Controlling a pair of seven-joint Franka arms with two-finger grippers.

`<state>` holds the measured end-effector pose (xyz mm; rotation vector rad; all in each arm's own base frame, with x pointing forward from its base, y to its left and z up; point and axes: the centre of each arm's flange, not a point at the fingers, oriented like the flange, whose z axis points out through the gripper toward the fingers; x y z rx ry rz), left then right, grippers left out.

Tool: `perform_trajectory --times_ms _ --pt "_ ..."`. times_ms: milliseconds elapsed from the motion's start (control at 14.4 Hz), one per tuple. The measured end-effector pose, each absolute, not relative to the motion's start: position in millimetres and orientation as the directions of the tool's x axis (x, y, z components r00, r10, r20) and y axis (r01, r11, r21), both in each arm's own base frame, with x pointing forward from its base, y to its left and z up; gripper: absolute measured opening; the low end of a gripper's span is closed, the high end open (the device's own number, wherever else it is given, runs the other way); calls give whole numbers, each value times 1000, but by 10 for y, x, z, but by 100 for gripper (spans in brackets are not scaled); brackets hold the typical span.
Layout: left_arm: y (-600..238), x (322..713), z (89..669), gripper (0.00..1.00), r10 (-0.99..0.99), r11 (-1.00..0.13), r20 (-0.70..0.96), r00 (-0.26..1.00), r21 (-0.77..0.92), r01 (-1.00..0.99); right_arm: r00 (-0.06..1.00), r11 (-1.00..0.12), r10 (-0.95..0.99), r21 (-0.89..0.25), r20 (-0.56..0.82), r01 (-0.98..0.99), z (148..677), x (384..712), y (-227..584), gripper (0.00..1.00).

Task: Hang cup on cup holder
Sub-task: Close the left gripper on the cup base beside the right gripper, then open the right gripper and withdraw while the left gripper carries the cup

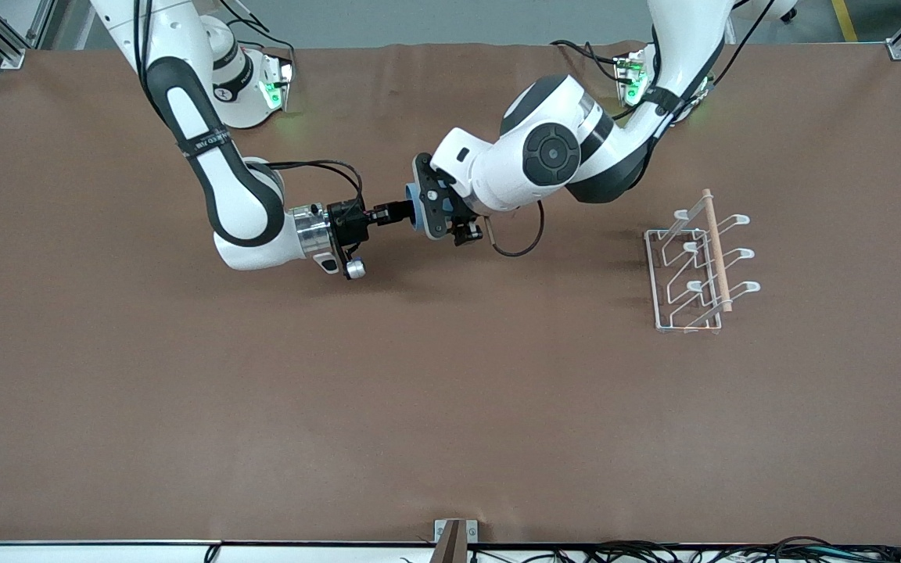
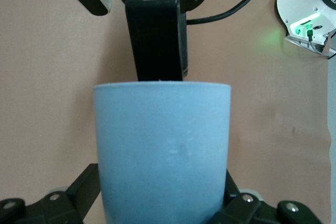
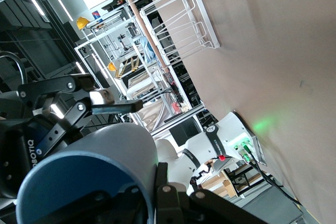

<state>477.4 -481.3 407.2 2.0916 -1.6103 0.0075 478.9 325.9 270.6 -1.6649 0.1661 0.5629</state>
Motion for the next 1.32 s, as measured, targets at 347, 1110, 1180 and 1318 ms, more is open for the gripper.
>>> perform_trajectory --times_ms 347,1110,1180,1318 --pt "-4830 4766 4098 76 -905 -174 302 299 377 -910 870 -183 198 -889 -451 -419 2700 4809 3232 4" --pt "-4699 4904 4196 76 -914 -184 288 285 331 -926 874 -170 189 -891 -448 -420 2724 4876 3150 80" --pt "-4627 4936 4211 76 -925 -183 265 272 315 -931 877 -165 177 -891 -448 -422 2729 4922 3084 89" --pt "-4431 4985 4237 76 -953 -179 188 239 290 -940 879 -151 145 -888 -454 -434 2738 5032 2908 100"
